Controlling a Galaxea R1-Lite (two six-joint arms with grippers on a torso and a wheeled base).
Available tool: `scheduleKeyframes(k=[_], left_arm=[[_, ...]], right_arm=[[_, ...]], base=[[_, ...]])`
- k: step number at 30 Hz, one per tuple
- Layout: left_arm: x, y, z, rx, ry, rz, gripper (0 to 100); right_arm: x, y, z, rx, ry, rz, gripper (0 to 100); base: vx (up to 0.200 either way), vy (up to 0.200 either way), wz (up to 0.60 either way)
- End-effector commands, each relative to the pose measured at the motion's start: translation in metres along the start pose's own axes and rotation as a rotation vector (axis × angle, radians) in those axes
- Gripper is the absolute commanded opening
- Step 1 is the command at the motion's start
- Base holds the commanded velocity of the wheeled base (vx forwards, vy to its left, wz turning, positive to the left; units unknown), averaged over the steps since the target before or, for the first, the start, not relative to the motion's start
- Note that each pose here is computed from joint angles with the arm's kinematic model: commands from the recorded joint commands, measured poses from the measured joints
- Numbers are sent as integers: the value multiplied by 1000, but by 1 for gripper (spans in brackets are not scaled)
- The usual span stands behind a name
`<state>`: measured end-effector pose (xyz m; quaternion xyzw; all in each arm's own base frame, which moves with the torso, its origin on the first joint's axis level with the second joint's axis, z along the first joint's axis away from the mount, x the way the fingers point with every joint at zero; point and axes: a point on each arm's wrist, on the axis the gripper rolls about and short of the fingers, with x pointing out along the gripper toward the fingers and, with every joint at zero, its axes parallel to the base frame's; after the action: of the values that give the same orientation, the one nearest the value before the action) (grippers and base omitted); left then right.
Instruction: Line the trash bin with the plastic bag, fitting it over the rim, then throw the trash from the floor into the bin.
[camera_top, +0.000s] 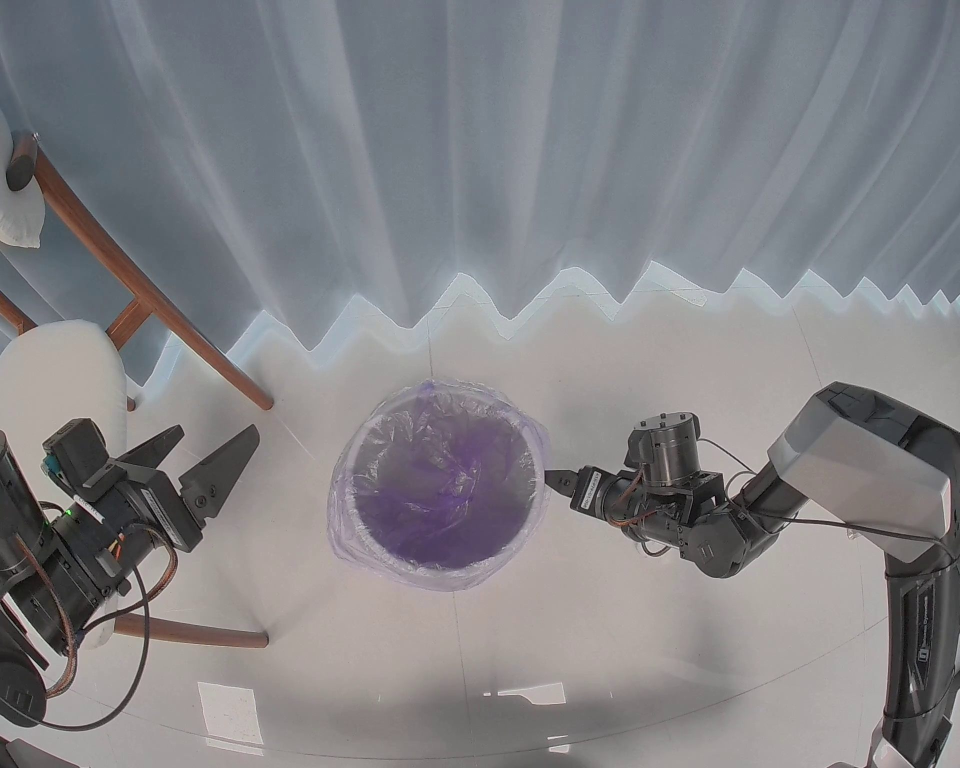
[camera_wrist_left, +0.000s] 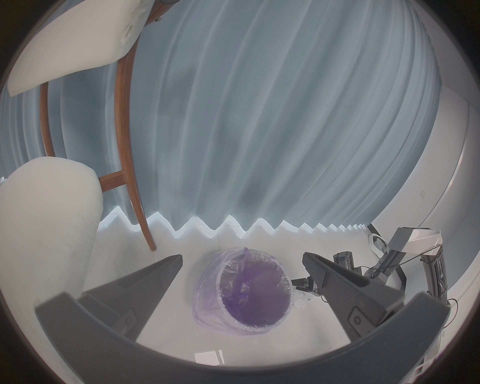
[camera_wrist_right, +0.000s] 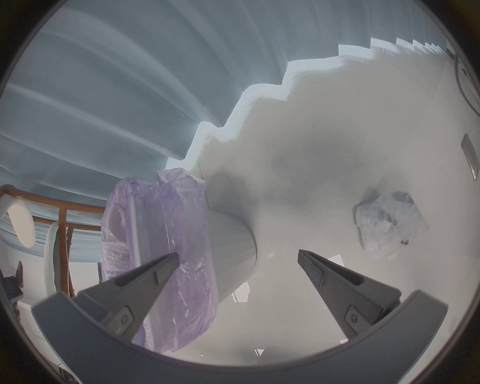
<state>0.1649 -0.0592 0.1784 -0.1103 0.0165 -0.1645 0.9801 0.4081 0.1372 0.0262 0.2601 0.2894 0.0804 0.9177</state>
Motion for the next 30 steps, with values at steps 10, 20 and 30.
scheduleKeyframes(k=[10,20,30], left_arm=[[0,1,0,1,1,7,100],[0,3,-1,16,6,15,100],[-5,5,-7,32,24,25,100]], right_arm=[[15,-2,-9,-14,14,1,100],[48,-9,-1,-76,9,-32,100],[69,-13,16,-79,-4,-80,100]], base=[[0,0,0],[0,0,0],[0,0,0]])
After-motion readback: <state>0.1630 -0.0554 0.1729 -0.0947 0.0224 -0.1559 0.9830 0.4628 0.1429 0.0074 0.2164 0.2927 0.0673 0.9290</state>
